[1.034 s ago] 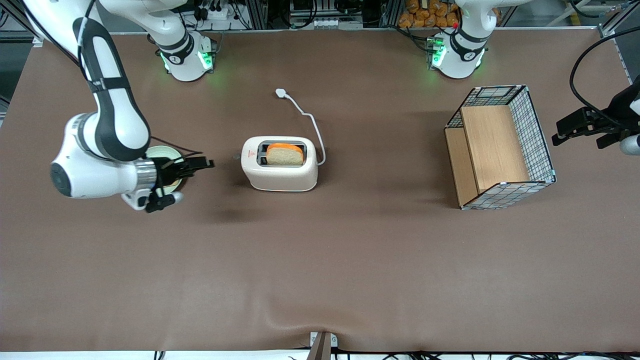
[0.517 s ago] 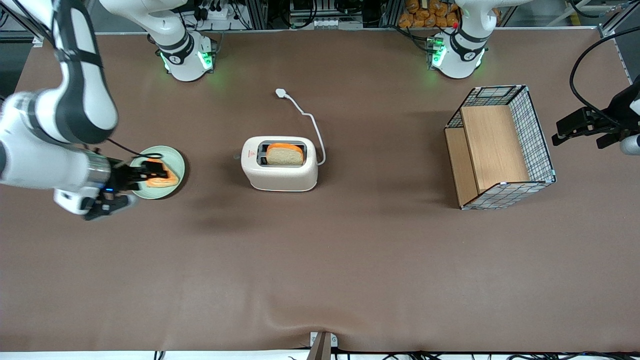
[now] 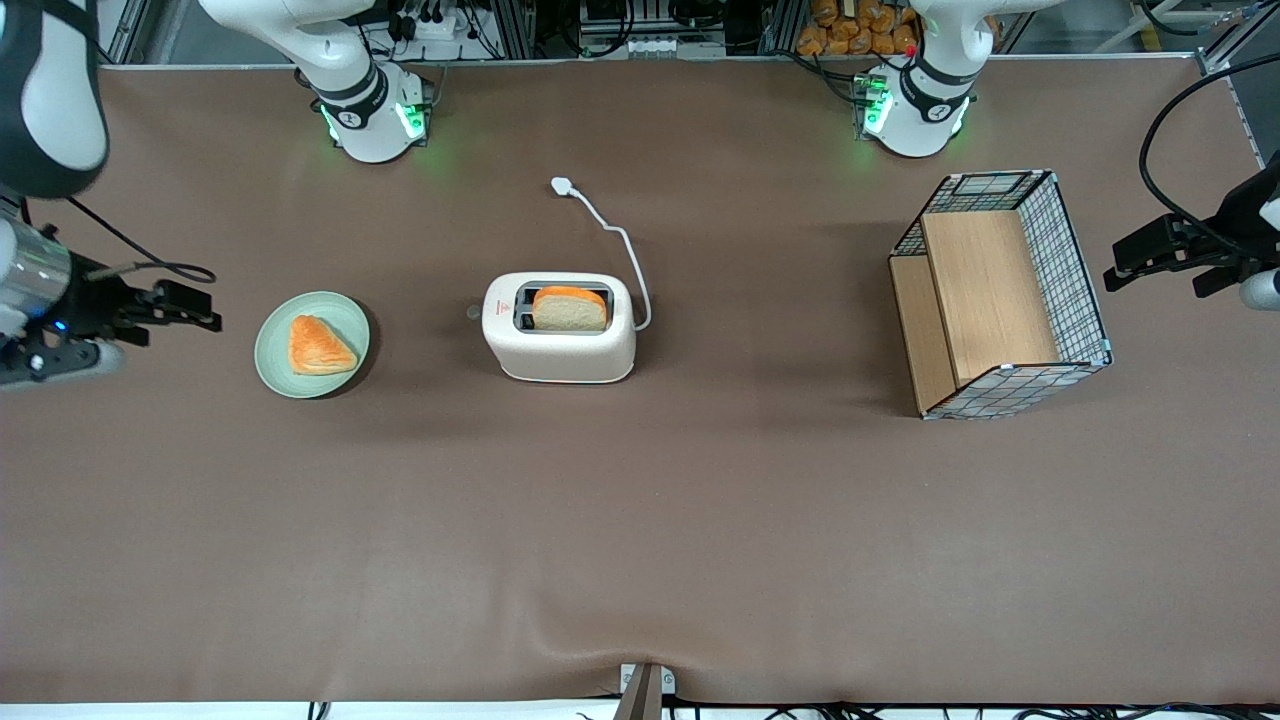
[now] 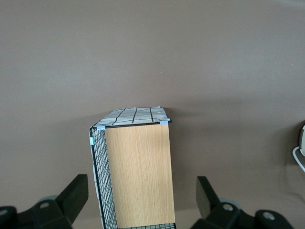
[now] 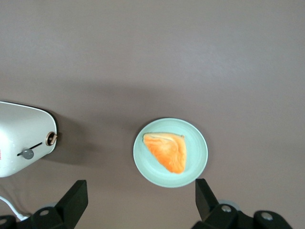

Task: Press toaster button with right arm

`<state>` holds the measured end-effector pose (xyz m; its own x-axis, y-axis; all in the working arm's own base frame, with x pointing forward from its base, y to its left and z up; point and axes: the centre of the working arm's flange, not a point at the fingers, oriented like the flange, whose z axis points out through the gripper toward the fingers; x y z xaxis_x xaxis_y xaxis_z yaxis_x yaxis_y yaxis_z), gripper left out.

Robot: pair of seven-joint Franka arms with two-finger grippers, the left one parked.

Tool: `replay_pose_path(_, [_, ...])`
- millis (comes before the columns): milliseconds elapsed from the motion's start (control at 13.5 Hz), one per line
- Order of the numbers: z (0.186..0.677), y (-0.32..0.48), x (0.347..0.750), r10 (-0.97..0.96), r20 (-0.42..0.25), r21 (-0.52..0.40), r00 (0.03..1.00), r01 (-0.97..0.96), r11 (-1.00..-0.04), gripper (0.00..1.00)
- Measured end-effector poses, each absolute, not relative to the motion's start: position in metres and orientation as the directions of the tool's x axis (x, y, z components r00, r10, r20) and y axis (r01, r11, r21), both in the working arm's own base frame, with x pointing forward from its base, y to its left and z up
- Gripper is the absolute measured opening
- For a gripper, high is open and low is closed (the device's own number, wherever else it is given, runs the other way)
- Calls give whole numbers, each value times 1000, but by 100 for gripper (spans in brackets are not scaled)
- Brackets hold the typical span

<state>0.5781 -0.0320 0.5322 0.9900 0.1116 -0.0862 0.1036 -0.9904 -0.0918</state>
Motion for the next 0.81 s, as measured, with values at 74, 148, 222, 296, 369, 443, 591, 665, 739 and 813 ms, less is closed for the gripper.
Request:
replay_pose_path(74, [540, -32, 573, 86, -89, -86, 992, 79, -993, 100])
replay_pose_path(148, [546, -30, 569, 72, -90, -84, 993, 65, -994, 100])
replay_pose_path(222, [549, -29, 567, 61, -96, -78, 993, 54, -995, 100])
replay_pose_path(296, [551, -27, 564, 42, -108, -67, 993, 35, -997, 100])
replay_pose_path(369, [552, -22, 561, 17, -123, -51, 992, 11, -999, 100])
replay_pose_path(443, [556, -16, 559, 2, -128, -41, 992, -4, -999, 100])
replay_pose_path(591, [568, -11, 553, -17, -114, -33, 993, -21, -999, 100])
replay_pose_path(665, [575, -15, 548, -24, -117, -32, 993, -28, -999, 100])
replay_pose_path(739, [583, -21, 543, -35, -132, -32, 991, -40, -999, 100])
replay_pose_path(813, [594, -27, 539, -46, -138, -32, 989, -50, -998, 100])
